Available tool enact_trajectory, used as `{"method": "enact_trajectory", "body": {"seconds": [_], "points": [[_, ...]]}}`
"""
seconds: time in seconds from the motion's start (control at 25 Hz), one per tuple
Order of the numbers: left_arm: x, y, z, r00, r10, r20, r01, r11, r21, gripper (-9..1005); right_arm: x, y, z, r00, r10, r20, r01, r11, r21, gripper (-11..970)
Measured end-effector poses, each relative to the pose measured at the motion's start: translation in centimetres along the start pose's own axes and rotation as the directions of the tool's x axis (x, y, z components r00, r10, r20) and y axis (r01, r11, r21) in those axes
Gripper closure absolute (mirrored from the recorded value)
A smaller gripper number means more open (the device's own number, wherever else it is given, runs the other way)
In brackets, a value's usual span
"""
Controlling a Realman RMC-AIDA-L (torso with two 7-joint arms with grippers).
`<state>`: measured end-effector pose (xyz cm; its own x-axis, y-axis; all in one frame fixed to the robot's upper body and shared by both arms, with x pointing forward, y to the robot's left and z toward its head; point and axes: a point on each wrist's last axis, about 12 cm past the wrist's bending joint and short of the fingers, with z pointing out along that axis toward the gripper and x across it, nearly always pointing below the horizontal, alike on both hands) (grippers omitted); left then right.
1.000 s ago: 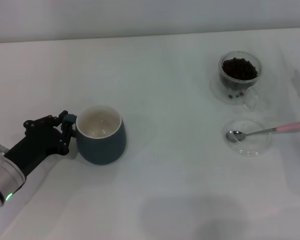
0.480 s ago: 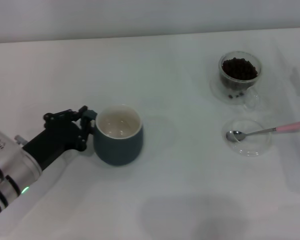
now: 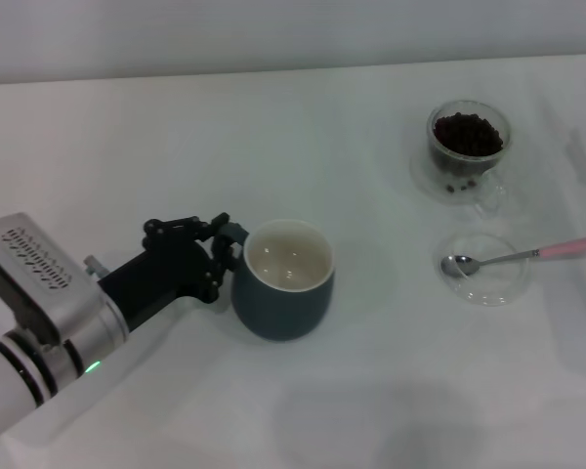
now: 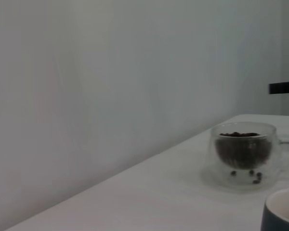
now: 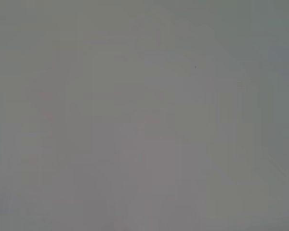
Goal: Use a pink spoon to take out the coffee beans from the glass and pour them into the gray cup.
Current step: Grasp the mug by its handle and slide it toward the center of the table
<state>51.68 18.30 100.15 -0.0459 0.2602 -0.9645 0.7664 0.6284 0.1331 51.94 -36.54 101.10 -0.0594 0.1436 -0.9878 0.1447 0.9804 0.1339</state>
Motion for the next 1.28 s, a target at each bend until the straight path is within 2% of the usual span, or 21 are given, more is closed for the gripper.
{"method": "enact_trajectory", "body": {"seconds": [0.52,1.28], "points": [[-0.9,-0.9,1.6,0.999,0.043,-0.005,-0.042,0.996,0.074,879,-0.2,-0.1,0.1,1.000,-0.007,0.006,0.007,1.000,-0.002,123],[0.5,-1.3,0.0,0.999,0.004,-0.037,-0.003,0.999,0.042,861,-0.2,-0.6,-0.3,1.000,-0.016,0.017,0.016,1.000,0.005,123]]}}
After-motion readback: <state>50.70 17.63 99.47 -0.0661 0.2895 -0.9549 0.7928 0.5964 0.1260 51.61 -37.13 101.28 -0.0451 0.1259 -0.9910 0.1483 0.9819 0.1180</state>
